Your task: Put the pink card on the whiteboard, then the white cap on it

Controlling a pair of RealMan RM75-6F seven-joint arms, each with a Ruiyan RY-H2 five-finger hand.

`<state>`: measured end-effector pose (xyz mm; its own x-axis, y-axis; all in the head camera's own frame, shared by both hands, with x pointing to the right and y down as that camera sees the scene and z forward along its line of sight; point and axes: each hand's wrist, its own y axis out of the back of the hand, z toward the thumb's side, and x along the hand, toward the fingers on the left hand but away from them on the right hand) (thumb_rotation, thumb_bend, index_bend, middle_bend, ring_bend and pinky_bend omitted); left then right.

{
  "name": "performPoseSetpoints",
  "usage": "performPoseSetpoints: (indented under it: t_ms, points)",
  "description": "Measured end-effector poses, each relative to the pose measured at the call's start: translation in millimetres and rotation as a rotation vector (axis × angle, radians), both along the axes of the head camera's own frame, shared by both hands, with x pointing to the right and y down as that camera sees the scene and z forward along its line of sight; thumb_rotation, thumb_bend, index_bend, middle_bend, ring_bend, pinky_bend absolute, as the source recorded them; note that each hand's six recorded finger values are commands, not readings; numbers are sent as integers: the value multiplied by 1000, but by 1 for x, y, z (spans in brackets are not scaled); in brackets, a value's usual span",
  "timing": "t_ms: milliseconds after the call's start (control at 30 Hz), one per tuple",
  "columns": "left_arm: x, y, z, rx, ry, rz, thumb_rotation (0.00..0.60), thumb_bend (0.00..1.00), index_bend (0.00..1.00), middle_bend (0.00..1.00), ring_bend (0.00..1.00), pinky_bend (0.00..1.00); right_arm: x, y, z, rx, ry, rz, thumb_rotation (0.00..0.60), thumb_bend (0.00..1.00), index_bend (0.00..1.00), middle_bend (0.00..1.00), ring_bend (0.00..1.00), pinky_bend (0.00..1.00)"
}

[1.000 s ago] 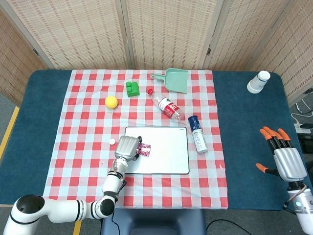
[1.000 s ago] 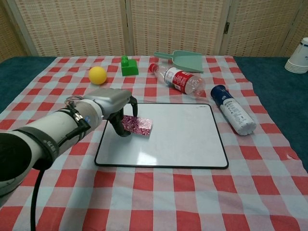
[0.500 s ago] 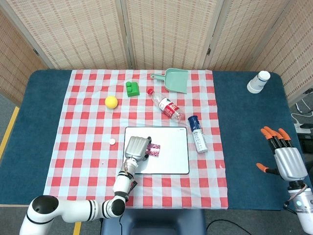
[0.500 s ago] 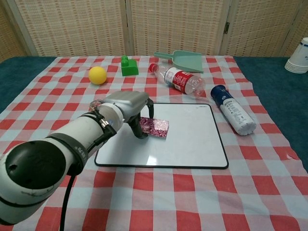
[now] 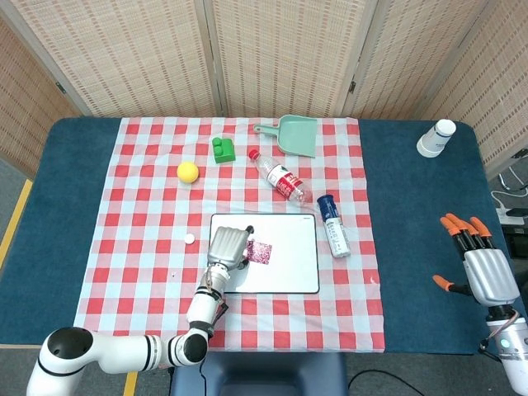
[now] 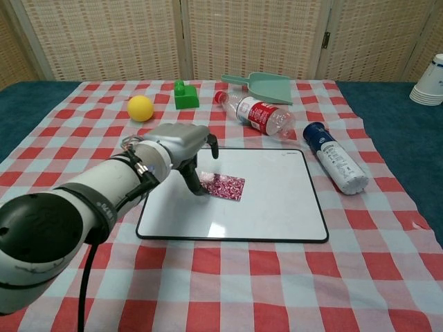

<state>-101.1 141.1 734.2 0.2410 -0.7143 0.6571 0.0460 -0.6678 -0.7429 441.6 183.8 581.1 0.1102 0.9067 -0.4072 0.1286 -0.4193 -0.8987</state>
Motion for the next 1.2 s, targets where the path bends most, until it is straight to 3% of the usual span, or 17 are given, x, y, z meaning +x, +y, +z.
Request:
performPoseSetpoints:
  t_ms: [367,567,1200]
  points:
    - [-93,-28,-5,70,-160,-15,600,258,376,989,976,965,-3,2,2,-6,4,-10,600,0,36,59,0,0]
    - [-129,-27,-13,62,-180,16,600,277,377,991,977,967,-5,2,5,-15,10,-15,600,0,36,59,0,0]
    - [-133,-25,5,26,-167,59,600,297,370,993,977,967,-3,1,9,-22,20,-8,600,0,36,59,0,0]
